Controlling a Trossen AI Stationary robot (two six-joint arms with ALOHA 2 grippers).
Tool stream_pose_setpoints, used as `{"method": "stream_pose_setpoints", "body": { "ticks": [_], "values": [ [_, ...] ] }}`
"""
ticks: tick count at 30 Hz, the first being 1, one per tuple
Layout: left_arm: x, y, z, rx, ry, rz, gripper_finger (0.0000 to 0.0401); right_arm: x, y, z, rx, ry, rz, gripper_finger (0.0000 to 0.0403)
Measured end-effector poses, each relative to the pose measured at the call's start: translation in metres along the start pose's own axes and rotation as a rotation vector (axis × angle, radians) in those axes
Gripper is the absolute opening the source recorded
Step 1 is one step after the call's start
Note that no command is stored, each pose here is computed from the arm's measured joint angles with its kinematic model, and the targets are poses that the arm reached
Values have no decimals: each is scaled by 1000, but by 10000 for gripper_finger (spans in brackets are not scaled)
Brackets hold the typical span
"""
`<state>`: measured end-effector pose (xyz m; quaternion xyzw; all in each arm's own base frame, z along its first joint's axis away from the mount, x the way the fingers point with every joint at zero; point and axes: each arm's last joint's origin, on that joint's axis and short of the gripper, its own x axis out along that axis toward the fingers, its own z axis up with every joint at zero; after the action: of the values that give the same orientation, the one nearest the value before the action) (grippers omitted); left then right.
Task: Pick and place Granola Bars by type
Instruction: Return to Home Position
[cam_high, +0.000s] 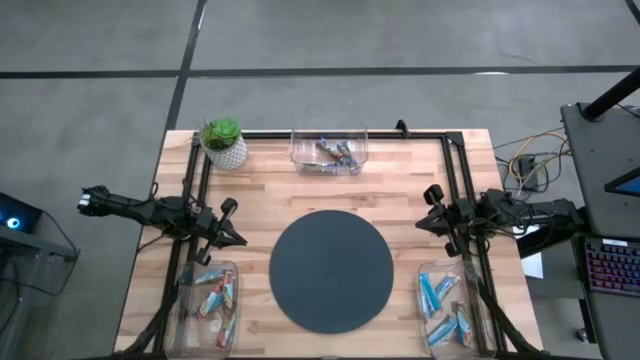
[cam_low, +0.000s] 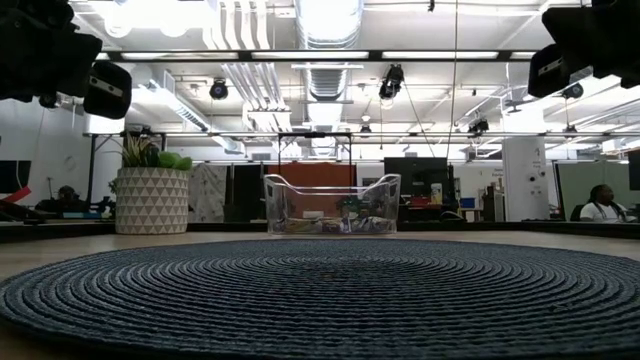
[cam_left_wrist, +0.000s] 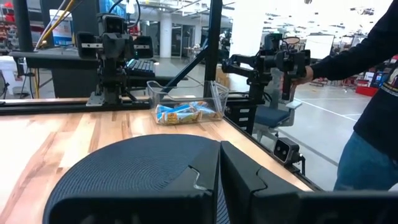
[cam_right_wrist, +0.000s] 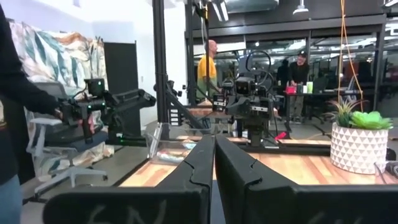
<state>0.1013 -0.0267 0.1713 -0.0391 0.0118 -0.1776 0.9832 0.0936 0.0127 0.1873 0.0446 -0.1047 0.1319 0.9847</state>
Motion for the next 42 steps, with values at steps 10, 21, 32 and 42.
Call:
{"method": "stream_pose_setpoints", "body": {
  "ticks": [10,21,32,42],
  "values": [
    [0,0,0,0,1,0,0,0,0,0,28,3,1,8],
    [1,1,-7,-11,26,4,0,2,-1,-4,33,40,-2,8],
    [1,1,-7,-11,26,4,0,6,-2,-10,55,108,-11,8],
    [1,1,-5,-2,-1,10,0,7,-2,-10,74,110,-11,8]
  ]
}}
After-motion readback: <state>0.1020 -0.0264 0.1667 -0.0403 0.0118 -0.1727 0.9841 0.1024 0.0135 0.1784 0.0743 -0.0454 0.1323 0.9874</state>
